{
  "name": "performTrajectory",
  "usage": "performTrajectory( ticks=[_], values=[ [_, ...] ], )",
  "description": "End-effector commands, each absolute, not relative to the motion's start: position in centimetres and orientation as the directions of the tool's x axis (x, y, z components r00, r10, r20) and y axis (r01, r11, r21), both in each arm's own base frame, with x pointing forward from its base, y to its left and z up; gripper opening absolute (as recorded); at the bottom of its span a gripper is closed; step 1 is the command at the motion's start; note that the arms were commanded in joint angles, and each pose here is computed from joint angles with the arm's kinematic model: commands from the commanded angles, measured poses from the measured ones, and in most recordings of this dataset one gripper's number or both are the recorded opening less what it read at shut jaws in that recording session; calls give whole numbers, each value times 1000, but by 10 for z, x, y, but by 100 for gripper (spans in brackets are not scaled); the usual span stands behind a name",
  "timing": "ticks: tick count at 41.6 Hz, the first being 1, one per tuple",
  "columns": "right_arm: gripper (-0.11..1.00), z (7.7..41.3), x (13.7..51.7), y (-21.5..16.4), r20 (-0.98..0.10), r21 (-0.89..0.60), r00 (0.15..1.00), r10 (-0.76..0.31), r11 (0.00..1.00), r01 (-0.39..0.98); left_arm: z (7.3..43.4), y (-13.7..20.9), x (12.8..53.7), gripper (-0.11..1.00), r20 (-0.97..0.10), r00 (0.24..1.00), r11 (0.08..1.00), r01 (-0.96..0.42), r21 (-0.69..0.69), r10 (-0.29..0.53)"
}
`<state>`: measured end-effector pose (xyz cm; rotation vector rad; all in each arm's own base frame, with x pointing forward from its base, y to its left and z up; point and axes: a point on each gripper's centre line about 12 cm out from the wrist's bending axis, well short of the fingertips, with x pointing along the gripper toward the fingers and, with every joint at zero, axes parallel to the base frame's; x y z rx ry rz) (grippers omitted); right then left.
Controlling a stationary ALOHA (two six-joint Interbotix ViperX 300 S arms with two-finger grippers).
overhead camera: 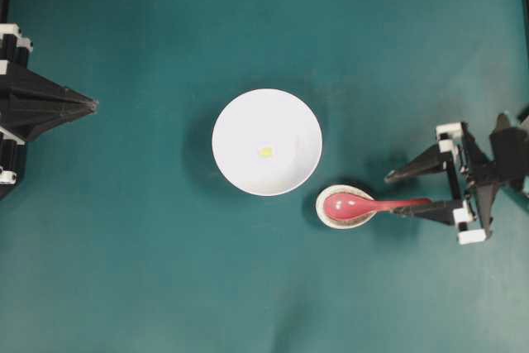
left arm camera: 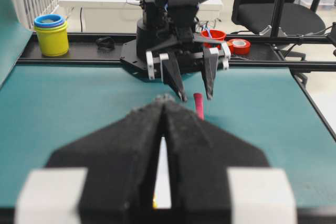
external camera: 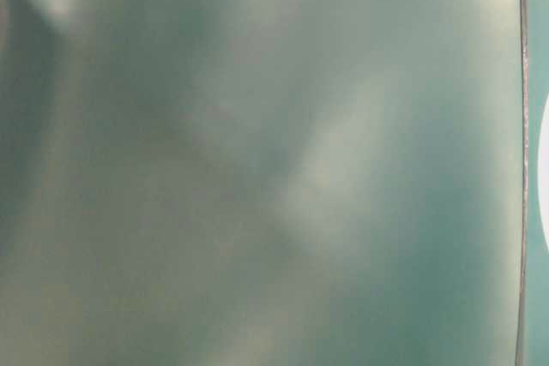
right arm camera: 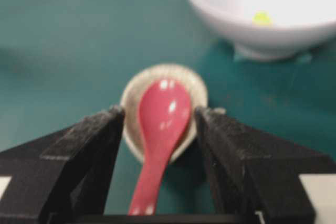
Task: Scoop the yellow hexagonal prism block from the bowl with a spoon using the right arm.
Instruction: 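Close the right gripper on the red spoon's handle end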
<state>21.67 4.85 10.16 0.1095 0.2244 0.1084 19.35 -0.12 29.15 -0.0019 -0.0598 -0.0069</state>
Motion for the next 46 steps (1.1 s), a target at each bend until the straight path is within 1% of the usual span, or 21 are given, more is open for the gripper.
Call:
performTrajectory(
  ticks=[1,8,16,34,39,41,43,46],
  values=[
    [60,96,221,54,-216,121,970,114,989,-89,301,-2,195,0,83,997,1000,9,0,-9],
    [60,82,220,56,-274,111,958,89,992,-60,301,-2,195,0,83,997,1000,9,-2,-9],
    [60,75,216,58,-325,106,941,95,992,-64,301,-1,195,0,84,996,1000,8,-2,-8],
    [59,75,218,60,-325,106,941,96,992,-65,301,0,195,0,81,997,1000,3,0,-3],
    [53,75,219,60,-326,101,940,98,993,-68,301,0,195,0,83,997,1000,2,-2,-2],
    [48,75,219,60,-327,101,940,98,992,-68,302,0,195,0,89,996,1000,2,-2,-2],
    [40,75,218,60,-330,101,939,96,993,-66,302,0,195,0,90,996,1000,2,-2,-2],
    [25,76,221,61,-320,104,942,98,992,-67,303,0,194,0,95,995,1000,2,-2,-2]
  ],
)
